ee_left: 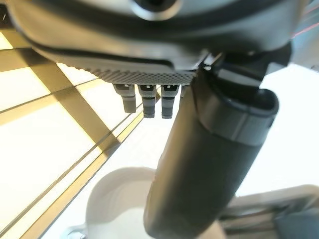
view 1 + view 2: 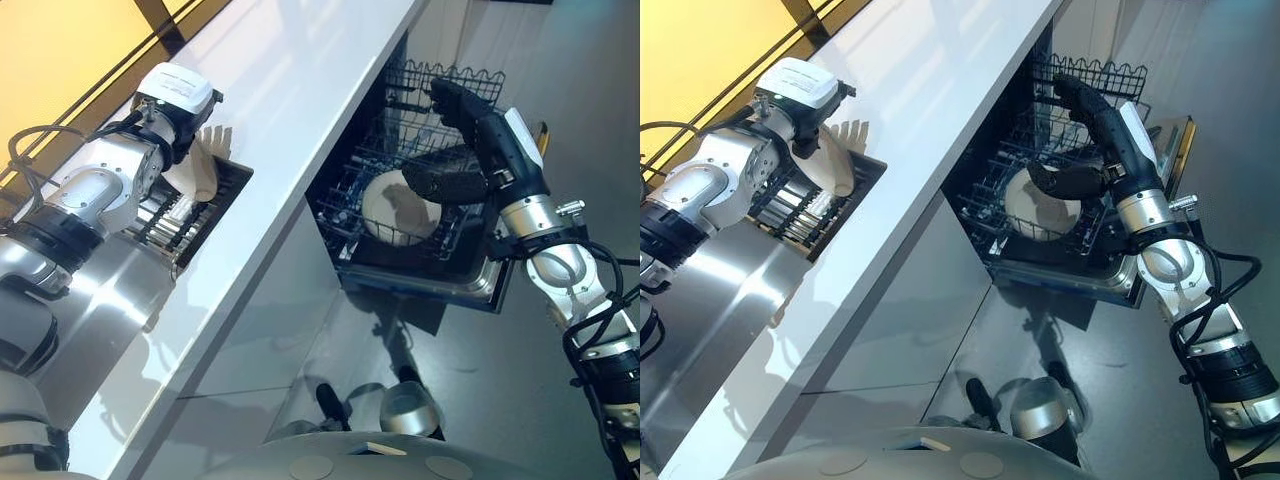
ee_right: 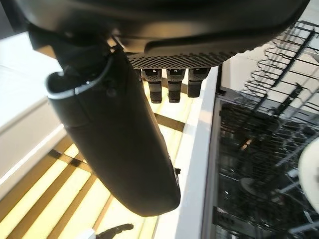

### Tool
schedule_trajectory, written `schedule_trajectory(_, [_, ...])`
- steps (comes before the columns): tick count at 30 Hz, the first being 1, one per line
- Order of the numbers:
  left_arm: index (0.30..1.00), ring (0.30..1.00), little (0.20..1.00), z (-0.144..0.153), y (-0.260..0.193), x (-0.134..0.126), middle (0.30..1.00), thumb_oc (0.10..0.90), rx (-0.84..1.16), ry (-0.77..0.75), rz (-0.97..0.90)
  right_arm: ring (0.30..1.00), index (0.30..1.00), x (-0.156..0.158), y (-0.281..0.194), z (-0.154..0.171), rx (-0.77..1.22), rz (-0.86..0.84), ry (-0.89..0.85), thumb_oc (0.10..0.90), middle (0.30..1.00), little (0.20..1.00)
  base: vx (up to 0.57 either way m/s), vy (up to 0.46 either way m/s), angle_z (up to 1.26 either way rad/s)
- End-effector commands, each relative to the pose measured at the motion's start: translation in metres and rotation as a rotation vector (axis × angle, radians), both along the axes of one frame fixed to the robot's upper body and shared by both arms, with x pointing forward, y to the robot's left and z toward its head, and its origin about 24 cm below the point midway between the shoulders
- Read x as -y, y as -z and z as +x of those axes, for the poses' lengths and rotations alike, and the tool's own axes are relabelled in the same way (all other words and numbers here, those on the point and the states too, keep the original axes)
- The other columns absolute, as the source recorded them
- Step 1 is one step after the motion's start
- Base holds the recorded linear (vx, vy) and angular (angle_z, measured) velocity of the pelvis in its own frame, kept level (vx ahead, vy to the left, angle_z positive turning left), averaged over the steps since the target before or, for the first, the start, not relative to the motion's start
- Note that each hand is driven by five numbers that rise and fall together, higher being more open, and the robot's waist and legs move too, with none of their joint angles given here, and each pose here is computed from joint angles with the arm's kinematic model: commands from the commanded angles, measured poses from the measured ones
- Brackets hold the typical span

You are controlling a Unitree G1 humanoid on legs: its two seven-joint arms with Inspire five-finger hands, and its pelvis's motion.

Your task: Pick up plates and place into dishwasher.

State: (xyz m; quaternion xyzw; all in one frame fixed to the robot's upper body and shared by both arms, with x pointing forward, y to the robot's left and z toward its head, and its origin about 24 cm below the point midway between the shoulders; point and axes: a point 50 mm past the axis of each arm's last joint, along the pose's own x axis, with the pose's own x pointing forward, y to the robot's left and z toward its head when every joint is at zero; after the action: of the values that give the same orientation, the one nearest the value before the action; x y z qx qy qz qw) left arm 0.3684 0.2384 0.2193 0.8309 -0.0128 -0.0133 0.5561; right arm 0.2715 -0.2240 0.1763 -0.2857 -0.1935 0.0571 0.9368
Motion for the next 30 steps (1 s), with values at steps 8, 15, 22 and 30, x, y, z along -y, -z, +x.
schedule_trajectory(8, [0.9, 0.9, 0.9, 0.002, -0.058, -0.03, 0.9, 0.8, 0.182, -0.172, -0.007, 0.9, 0.9, -0.013, -0.063, -0.003, 0.275, -0.076, -0.051, 0.8, 0.9, 0.9, 0.0, 0.041, 0.0])
schedule_trajectory(15, [0.9, 0.9, 0.9, 0.006, -0.05, -0.022, 0.9, 0.8, 0.165, -0.14, -0.112, 0.9, 0.9, -0.017, -0.068, 0.001, 0.282, -0.078, -0.043, 0.8, 0.9, 0.9, -0.01, 0.034, 0.03])
schedule_trajectory(22, [0.764, 0.764, 0.741, 0.009, -0.044, -0.011, 0.764, 0.641, 0.126, -0.11, -0.146, 0.9, 0.9, -0.021, -0.069, 0.003, 0.291, -0.08, -0.038, 0.8, 0.9, 0.9, 0.0, 0.015, 0.02])
schedule_trajectory(30, [0.3, 0.3, 0.2, 0.008, -0.055, -0.015, 0.3, 0.1, 0.194, -0.13, -0.107, 0.9, 0.9, -0.024, -0.071, 0.006, 0.298, -0.072, -0.041, 0.8, 0.9, 0.9, -0.03, 0.008, 0.0])
